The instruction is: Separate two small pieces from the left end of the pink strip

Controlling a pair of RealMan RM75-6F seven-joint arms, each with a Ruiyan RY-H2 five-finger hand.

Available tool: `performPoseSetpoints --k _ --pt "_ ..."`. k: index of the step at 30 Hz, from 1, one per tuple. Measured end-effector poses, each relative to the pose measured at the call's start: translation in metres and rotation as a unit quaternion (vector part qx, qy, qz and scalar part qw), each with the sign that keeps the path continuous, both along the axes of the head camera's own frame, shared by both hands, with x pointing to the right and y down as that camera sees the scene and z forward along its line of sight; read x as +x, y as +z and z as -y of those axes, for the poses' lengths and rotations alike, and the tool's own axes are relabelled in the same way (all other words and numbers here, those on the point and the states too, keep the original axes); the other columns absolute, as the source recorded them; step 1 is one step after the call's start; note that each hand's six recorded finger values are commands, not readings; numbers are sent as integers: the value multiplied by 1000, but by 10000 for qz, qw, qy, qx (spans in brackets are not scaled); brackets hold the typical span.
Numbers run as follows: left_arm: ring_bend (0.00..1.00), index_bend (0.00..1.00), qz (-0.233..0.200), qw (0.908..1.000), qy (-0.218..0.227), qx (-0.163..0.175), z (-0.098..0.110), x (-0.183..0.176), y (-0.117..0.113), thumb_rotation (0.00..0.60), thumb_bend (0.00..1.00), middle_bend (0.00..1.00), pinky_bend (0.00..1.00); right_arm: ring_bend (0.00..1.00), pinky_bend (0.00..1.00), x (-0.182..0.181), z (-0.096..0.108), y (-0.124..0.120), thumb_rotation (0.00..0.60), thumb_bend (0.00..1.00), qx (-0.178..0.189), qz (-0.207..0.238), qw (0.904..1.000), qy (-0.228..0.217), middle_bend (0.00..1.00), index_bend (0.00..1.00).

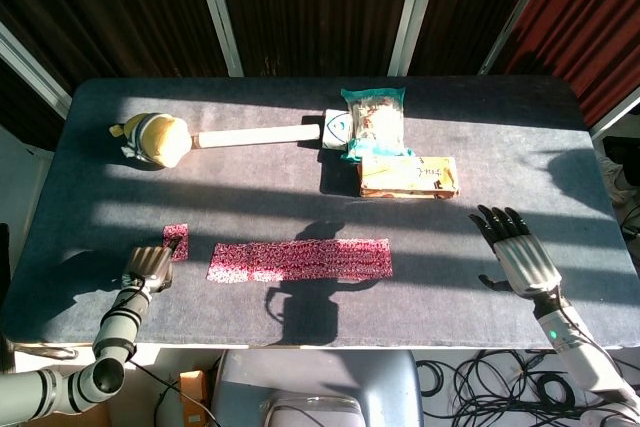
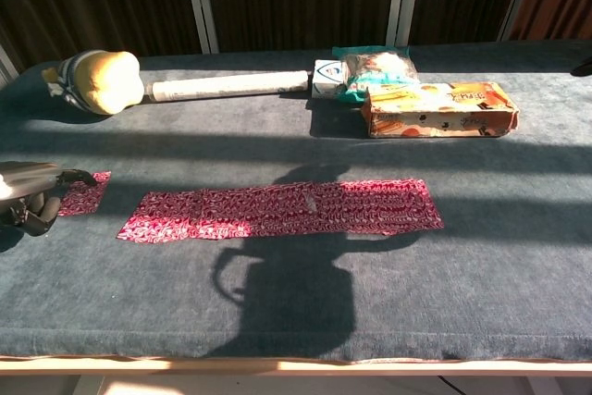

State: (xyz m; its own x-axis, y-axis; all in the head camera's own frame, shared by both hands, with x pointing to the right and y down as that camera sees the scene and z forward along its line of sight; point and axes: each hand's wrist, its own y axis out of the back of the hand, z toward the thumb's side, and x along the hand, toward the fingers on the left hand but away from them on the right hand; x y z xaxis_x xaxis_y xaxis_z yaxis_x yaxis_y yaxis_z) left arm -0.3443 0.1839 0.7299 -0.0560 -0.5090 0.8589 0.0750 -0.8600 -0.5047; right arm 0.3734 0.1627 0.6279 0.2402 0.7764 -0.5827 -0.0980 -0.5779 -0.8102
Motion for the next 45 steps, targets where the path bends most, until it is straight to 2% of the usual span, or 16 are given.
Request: performPoseSetpoints --k 11,16,20,30,40,45 --pt "1000 76 -555 9980 198 211 -2 23 -22 600 999 1000 1000 0 47 -2 -1 0 600 105 -9 6 10000 -15 0 0" --pt "1000 76 -869 9930 794 -16 -32 49 -31 600 999 1000 1000 0 48 -1 -3 3 600 104 -54 -11 10000 -9 0 0" --pt "1000 76 -945 9903 1015 -85 -45 59 -31 600 999 1000 1000 0 47 0 -2 3 600 105 -61 -11 10000 19 0 0" --pt "1000 76 -874 9899 1111 -143 -51 63 -26 600 999 1000 1000 0 47 4 -3 5 600 104 -103 -17 9999 46 0 0" --pt "1000 76 -817 9902 1076 -342 -56 58 -16 600 999 1000 1000 0 47 6 -3 4 600 105 -126 -3 9999 74 0 0" --pt "1000 79 -805 9905 1074 -315 -56 56 -17 600 999 1000 1000 0 47 6 -4 4 600 104 -136 -12 9999 74 0 0"
